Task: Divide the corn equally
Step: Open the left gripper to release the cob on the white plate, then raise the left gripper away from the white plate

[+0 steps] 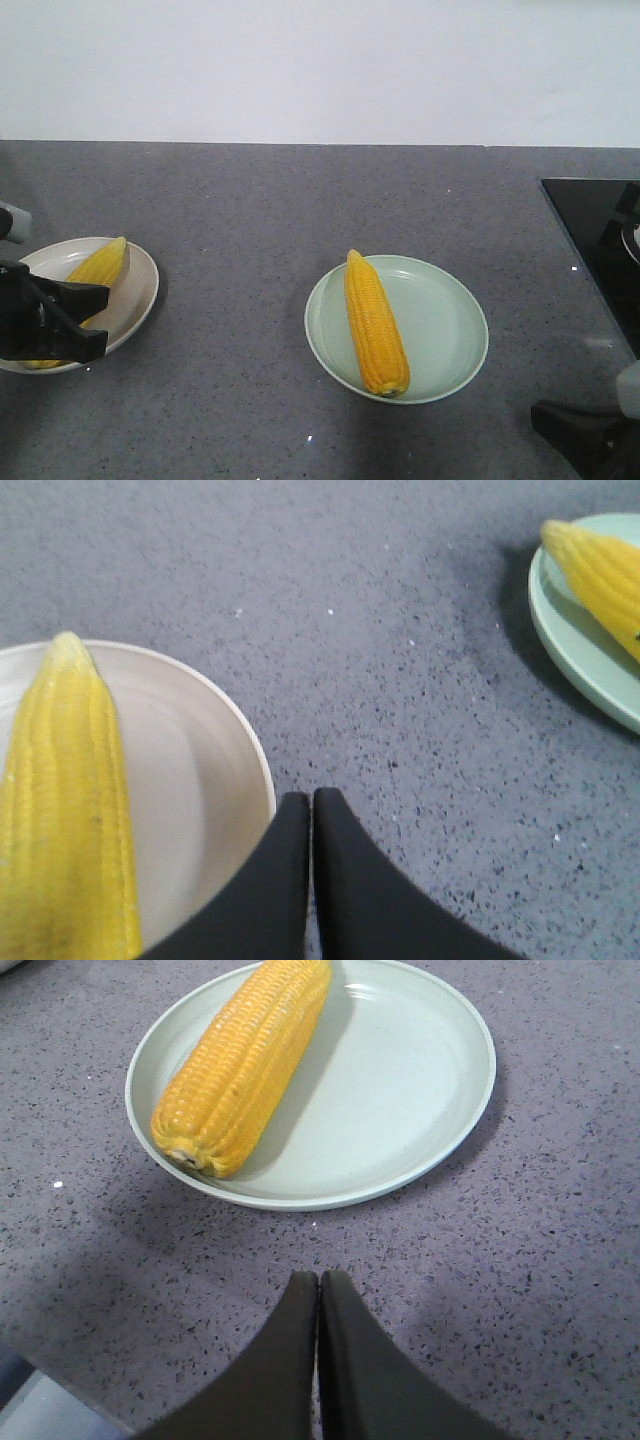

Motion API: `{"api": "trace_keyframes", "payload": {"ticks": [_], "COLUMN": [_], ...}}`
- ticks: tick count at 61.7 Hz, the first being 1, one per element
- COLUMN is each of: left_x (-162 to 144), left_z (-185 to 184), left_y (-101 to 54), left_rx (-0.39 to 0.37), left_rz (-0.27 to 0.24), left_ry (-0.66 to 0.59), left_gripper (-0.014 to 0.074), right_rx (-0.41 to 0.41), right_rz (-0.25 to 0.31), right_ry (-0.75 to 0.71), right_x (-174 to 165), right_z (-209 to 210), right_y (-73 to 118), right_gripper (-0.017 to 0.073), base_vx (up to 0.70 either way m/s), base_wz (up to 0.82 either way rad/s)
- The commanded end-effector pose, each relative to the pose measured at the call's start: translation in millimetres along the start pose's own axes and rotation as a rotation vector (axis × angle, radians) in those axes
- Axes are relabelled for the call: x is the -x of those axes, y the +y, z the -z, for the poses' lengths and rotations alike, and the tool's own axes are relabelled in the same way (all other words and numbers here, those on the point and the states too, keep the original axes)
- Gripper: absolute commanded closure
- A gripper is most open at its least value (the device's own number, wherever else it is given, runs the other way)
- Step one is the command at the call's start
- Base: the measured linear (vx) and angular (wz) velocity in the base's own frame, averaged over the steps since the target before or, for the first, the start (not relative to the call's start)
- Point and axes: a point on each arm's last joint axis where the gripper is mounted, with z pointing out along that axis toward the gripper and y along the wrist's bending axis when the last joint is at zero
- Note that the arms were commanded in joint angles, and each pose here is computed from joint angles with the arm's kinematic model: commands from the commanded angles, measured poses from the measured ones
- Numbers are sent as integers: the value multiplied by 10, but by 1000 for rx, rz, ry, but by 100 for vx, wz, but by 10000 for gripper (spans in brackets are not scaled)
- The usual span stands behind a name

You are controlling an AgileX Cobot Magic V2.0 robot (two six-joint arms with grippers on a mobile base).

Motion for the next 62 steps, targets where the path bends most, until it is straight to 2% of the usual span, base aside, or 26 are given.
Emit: {"api": "trace_keyframes", "payload": {"ticks": [1,3,4,8,12,19,37,45,62], "left_x": [103,107,113,140,141,136,186,179,101], "left_z": [66,68,69,83,104,144,219,227,485], "left_y": [27,48,60,105,123,140,171,176,66], "left_rx": [50,71,83,131,156,189,246,258,255], "left_rz": [100,138,174,230,256,268,200,156,81], "left_ry": [-55,-62,-72,-110,-117,-119,-178,-167,-179], "left_gripper": [600,600,600,600,600,600,600,600,600], "right_rx": [-21,-21,-21,-21,-21,-20,-20,-20,-20], "right_rz": [-7,-7,-7,-7,-7,-7,-7,-7,-7], "right_ry": [-62,-62,-62,-62,-62,-62,-62,-62,-62], "right_x": [115,115,115,115,115,114,114,114,114], "right_z": [37,37,37,37,37,37,37,37,37], "right_y": [-15,-15,-15,-15,-15,-14,-14,-14,-14], "right_gripper": [565,565,565,565,565,565,565,565,565], "base_vx": [0,0,0,0,0,0,0,0,0], "base_wz": [0,0,0,0,0,0,0,0,0]}}
